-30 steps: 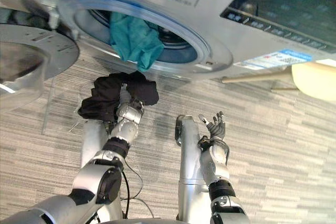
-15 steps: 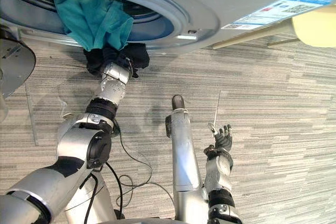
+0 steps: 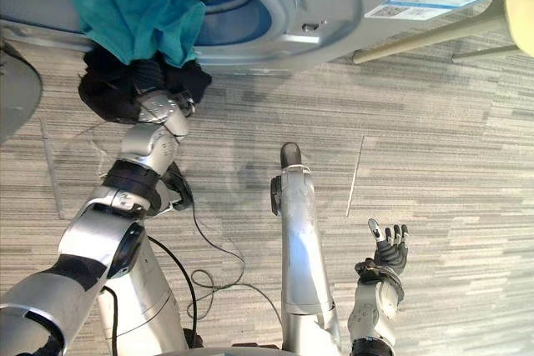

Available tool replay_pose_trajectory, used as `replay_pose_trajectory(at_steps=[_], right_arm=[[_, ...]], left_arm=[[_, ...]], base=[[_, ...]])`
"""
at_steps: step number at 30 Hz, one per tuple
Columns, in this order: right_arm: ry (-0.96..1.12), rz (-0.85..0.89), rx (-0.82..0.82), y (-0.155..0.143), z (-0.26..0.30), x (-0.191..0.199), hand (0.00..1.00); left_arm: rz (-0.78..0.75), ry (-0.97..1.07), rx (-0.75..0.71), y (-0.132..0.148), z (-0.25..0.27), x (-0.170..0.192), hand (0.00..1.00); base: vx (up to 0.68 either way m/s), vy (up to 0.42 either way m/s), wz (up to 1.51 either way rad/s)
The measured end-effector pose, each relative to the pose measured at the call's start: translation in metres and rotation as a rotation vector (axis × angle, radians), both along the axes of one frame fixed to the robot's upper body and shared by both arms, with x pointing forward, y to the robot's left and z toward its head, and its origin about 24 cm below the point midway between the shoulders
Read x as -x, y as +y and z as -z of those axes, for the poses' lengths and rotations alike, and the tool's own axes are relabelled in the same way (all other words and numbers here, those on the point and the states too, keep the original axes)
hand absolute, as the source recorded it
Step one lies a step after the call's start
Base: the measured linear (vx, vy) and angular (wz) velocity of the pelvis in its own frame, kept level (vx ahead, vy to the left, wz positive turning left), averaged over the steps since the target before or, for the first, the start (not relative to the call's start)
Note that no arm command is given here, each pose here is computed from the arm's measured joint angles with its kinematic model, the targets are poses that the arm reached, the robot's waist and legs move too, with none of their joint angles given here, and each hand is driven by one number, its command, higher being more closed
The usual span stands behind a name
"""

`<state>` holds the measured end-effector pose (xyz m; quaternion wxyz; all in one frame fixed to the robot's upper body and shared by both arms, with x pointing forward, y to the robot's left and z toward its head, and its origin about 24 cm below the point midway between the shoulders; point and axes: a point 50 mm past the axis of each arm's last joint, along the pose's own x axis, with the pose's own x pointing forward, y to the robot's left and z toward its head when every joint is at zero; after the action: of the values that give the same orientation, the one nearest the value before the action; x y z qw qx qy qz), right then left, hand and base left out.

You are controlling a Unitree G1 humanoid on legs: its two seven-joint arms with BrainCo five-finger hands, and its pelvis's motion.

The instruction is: Pick up the laundry basket with both hands and put the clothes into the washing machine.

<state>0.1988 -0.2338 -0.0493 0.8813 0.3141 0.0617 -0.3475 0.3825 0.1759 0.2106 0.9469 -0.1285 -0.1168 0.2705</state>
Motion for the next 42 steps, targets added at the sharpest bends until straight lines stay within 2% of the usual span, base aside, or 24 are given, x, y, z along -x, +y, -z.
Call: replay_pose_trajectory(at_steps=[2, 4, 6, 8, 12, 16, 23, 27, 30, 34, 39, 42], right_arm=[[0.006, -0.031, -0.009, 0.007, 0.002, -0.003, 0.00], [0.001, -0.055, -0.002, 0.010, 0.000, -0.006, 0.00], [-0.003, -0.067, 0.011, 0.010, -0.002, -0.008, 0.00], [-0.001, -0.113, 0.043, 0.012, -0.004, -0.014, 0.00], [0.023, -0.124, 0.057, 0.013, -0.003, -0.019, 0.00], [0.054, -0.123, 0.076, 0.018, -0.002, -0.020, 0.00], [0.014, -0.152, 0.084, 0.029, -0.011, -0.030, 0.00], [0.006, -0.167, 0.074, 0.035, -0.012, -0.033, 0.00], [0.009, -0.176, 0.066, 0.040, -0.011, -0.035, 0.00], [0.024, -0.191, 0.042, 0.045, -0.006, -0.036, 0.00], [0.020, -0.206, 0.030, 0.043, -0.005, -0.036, 0.00], [0.021, -0.197, 0.016, 0.043, -0.004, -0.036, 0.00]], left_arm=[[-0.028, -0.088, 0.088, 0.009, -0.001, 0.013, 1.00], [-0.037, -0.247, 0.190, 0.001, -0.010, 0.030, 1.00], [-0.059, -0.344, 0.196, -0.009, -0.020, 0.041, 1.00], [-0.056, -0.526, 0.228, -0.015, -0.042, 0.061, 1.00], [-0.021, -0.664, 0.300, -0.025, -0.055, 0.077, 1.00], [0.013, -0.649, 0.379, -0.043, -0.045, 0.080, 1.00], [0.057, -0.640, 0.371, -0.053, -0.044, 0.080, 1.00], [0.101, -0.587, 0.350, -0.061, -0.058, 0.051, 1.00], [0.151, -0.601, 0.336, -0.049, -0.087, 0.029, 1.00], [0.215, -0.594, 0.281, -0.019, -0.125, 0.006, 1.00], [0.316, -0.560, 0.163, -0.017, -0.143, -0.004, 1.00], [0.338, -0.486, 0.114, -0.021, -0.132, -0.013, 1.00]], base=[[0.04, -0.025, 0.19], [0.07, -0.035, 0.27], [0.04, -0.025, 0.26], [0.01, -0.027, 0.25], [0.00, -0.012, 0.06], [0.06, -0.003, 0.00], [0.04, -0.001, 0.05], [-0.01, 0.003, -0.05], [-0.01, 0.014, -0.29], [0.01, 0.017, -0.27], [0.02, 0.021, -0.13], [0.00, 0.021, -0.14]])
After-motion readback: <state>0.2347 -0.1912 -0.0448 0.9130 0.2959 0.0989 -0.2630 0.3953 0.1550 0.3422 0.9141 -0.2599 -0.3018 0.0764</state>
